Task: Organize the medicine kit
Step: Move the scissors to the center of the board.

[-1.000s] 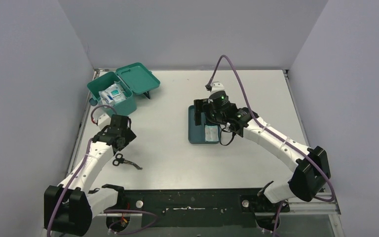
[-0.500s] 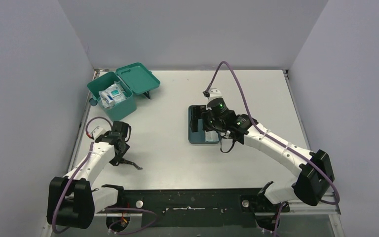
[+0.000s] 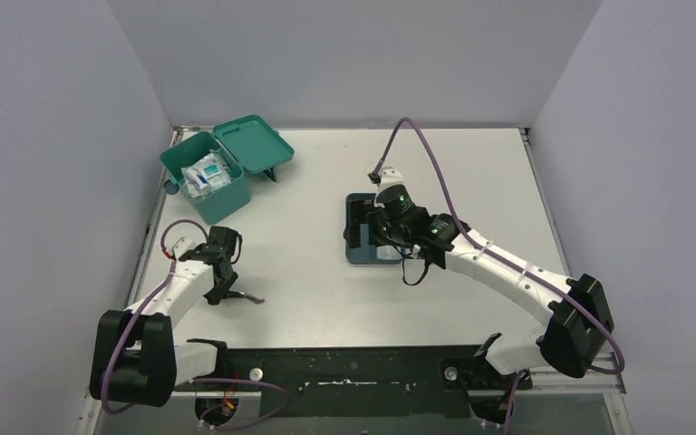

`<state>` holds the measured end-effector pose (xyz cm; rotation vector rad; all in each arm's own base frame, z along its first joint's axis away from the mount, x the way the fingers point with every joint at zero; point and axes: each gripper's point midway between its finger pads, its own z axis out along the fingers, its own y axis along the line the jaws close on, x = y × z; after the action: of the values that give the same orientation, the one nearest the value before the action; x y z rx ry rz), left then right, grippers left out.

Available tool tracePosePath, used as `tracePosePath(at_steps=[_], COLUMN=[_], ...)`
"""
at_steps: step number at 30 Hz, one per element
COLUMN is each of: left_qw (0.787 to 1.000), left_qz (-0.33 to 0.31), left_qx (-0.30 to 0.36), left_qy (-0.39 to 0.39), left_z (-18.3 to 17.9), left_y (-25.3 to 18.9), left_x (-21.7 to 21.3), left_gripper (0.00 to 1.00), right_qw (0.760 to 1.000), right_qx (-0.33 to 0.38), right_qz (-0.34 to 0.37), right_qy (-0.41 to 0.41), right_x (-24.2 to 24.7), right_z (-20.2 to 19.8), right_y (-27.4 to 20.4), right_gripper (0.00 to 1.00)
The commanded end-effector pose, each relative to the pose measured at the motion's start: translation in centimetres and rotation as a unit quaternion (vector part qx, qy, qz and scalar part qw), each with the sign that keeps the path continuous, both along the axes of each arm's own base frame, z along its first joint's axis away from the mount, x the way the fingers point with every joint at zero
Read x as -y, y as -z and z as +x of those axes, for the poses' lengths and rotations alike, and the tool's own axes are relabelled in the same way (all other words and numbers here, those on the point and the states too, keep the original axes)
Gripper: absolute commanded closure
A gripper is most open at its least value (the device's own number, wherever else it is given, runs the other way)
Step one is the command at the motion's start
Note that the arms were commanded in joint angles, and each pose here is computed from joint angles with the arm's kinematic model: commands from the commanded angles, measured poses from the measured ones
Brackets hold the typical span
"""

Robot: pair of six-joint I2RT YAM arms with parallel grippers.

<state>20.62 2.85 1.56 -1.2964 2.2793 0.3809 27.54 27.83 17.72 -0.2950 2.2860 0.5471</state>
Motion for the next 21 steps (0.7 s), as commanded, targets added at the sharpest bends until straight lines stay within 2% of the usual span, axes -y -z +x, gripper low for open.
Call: tracePosePath(at_steps=[1, 6, 10, 18, 21], left_qw=[0.999, 0.999, 0.997, 0.983, 0.979], left_qz=[-0.026, -0.033, -0.057, -0.171, -0.189], left_qx=[0.04, 0.039, 0.048, 0.063, 0.071], left_qy=[0.003, 0.005, 0.017, 0.024, 0.024], left_z=[1.5, 1.5, 2.2, 2.6, 2.8], left_y=[0.0, 0.3, 0.2, 0.9, 0.7], left_x=[0.8, 1.1, 2.0, 6.3, 7.8], left_gripper=[0.67, 0.75, 0.77, 0.78, 0.78], right_qw=[0.999, 0.999, 0.999, 1.0, 0.999], right_qx=[0.03, 0.033, 0.035, 0.03, 0.029], right_qz=[0.022, 0.024, 0.027, 0.001, 0.007], right_qy=[0.006, 0.009, 0.01, 0.004, 0.011], right_x=[0.0, 0.2, 0.4, 1.5, 2.1], right_z=[0.2, 0.1, -0.1, -0.9, -1.5], right_y=[-1.9, -2.3, -2.3, -0.8, -0.6], right_gripper=[0.0, 0.0, 0.0, 0.0, 0.0])
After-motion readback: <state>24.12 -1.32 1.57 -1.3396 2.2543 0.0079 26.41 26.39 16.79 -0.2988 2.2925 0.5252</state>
